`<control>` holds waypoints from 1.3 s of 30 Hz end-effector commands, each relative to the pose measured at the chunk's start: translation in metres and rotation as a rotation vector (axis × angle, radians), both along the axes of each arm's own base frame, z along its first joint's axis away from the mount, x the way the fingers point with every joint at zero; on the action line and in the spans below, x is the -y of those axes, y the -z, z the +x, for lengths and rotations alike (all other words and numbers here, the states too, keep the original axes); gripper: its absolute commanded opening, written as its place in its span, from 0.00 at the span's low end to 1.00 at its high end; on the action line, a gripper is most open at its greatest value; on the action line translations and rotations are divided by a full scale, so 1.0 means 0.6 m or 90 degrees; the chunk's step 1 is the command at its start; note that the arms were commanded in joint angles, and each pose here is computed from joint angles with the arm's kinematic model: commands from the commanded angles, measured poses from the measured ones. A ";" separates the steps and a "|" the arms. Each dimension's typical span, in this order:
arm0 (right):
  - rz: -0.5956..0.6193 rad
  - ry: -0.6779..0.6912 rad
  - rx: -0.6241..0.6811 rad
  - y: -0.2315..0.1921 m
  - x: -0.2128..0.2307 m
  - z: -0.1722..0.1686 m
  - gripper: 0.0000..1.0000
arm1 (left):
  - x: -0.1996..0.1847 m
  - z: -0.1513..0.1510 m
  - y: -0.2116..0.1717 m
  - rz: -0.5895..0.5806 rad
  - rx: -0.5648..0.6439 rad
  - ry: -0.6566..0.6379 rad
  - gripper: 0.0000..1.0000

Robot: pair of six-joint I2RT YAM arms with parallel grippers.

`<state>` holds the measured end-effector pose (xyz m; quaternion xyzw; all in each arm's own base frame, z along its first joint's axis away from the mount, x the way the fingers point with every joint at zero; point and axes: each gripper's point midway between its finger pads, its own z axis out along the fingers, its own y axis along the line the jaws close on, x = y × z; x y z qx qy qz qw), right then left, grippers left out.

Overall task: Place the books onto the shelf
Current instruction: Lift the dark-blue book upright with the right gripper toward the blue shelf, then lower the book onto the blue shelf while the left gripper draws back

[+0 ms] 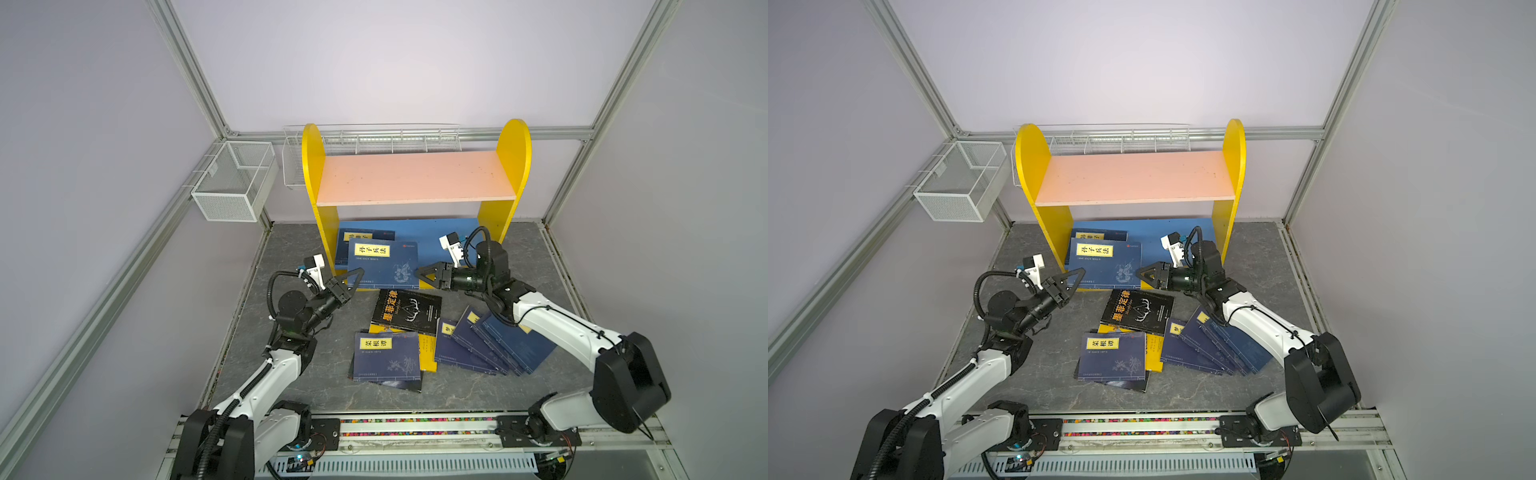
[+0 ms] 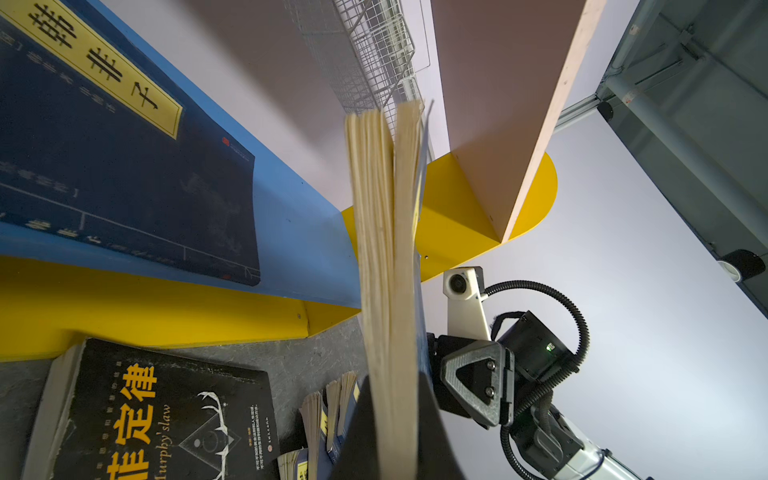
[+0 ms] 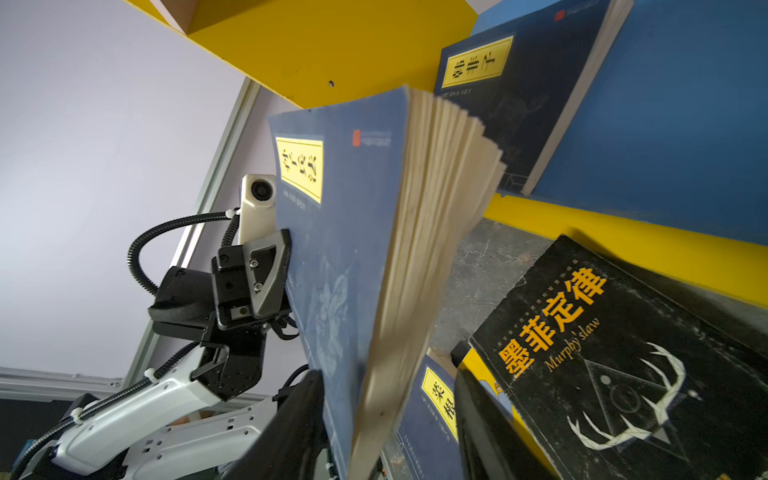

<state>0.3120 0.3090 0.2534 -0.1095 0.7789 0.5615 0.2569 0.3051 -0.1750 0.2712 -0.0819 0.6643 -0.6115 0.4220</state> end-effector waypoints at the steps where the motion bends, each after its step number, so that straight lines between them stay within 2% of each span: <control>1: 0.028 -0.024 0.020 -0.024 -0.014 -0.002 0.48 | -0.004 0.002 -0.044 -0.037 0.053 -0.008 0.00; 11: 0.062 -0.053 0.026 -0.045 -0.027 -0.004 0.42 | -0.006 0.007 -0.047 -0.046 0.067 -0.014 0.00; 17: 0.090 -0.061 0.031 -0.063 -0.037 -0.002 0.25 | -0.001 0.008 -0.030 -0.030 0.050 -0.005 0.00; 19: 0.097 -0.069 0.032 -0.069 -0.044 -0.004 0.23 | 0.000 0.010 -0.024 -0.027 0.044 -0.006 0.00; 24: 0.105 -0.071 0.035 -0.078 -0.051 -0.002 0.11 | 0.001 0.016 -0.018 -0.020 0.041 -0.011 0.01; 25: 0.108 -0.066 0.035 -0.079 -0.051 0.000 0.09 | 0.000 0.018 -0.016 -0.016 0.041 -0.015 0.08; 27: 0.114 -0.059 0.040 -0.082 -0.052 0.005 0.07 | -0.005 0.026 -0.008 -0.006 0.019 -0.032 0.29; 28: 0.115 -0.051 0.041 -0.083 -0.053 0.012 0.07 | -0.008 0.032 0.000 0.003 -0.002 -0.045 0.45; 29: 0.114 -0.046 0.041 -0.081 -0.055 0.019 0.07 | -0.013 0.036 0.009 0.012 -0.024 -0.060 0.56; 31: 0.112 -0.031 0.039 -0.078 -0.058 0.038 0.07 | -0.024 0.041 0.020 0.026 -0.051 -0.088 0.69; 33: 0.106 -0.008 0.035 -0.068 -0.056 0.060 0.07 | -0.043 0.043 0.031 0.059 -0.064 -0.135 0.73; 36: 0.099 0.026 0.044 -0.061 -0.052 0.089 0.07 | -0.109 0.040 0.073 0.096 -0.146 -0.273 0.75; 39: 0.062 0.048 0.048 -0.044 -0.052 0.108 0.07 | -0.184 0.008 0.120 0.127 -0.234 -0.415 0.75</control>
